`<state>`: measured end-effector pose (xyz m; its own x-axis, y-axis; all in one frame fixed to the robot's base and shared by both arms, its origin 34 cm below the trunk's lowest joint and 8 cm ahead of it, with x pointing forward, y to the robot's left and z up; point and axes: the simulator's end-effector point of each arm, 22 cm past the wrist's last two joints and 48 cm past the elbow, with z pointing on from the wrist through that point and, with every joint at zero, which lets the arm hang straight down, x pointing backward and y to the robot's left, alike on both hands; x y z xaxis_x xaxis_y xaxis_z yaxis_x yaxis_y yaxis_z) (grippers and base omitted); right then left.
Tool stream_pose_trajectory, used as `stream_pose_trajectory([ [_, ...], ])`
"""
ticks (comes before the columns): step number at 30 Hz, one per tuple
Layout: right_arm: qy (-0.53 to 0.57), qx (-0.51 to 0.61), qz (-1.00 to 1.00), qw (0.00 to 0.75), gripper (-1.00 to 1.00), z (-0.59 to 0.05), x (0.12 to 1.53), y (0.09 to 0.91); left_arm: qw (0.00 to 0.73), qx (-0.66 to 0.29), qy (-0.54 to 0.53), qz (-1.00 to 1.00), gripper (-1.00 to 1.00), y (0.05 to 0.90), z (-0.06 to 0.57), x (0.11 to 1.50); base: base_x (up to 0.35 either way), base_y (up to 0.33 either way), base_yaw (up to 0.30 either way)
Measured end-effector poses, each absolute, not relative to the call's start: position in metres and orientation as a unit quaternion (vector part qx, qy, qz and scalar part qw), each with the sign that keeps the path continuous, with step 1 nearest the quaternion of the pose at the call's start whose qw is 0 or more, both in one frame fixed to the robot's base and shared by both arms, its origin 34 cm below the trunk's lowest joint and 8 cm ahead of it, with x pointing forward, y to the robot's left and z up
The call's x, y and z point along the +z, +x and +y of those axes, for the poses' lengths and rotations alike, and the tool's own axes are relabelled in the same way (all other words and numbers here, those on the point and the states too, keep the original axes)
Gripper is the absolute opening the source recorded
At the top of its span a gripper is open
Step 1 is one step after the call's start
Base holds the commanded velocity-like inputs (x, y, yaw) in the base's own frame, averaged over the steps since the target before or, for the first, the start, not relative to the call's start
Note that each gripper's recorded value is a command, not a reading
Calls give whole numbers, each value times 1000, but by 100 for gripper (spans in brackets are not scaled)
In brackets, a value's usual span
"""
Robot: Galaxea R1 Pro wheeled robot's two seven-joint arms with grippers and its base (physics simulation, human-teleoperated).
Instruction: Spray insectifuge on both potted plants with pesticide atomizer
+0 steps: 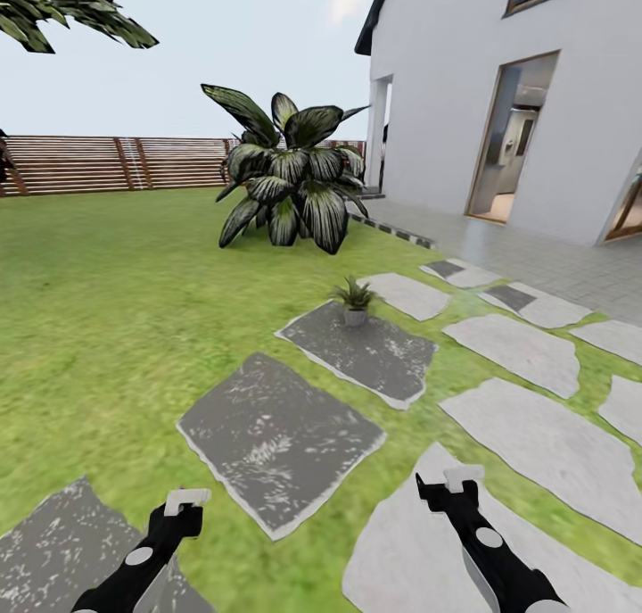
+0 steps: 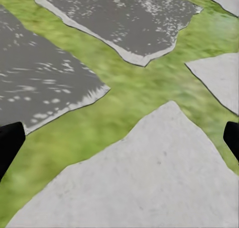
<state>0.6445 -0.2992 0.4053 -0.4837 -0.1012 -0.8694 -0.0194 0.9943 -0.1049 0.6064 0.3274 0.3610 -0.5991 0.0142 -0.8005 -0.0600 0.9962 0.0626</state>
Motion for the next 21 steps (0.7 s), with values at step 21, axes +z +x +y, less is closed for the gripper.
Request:
stream_pose_trajectory([
  [21, -35, -40, 857, 512, 100, -299, 412, 647, 453, 42, -13, 890, -100, 609, 328, 367, 340, 0, 0],
])
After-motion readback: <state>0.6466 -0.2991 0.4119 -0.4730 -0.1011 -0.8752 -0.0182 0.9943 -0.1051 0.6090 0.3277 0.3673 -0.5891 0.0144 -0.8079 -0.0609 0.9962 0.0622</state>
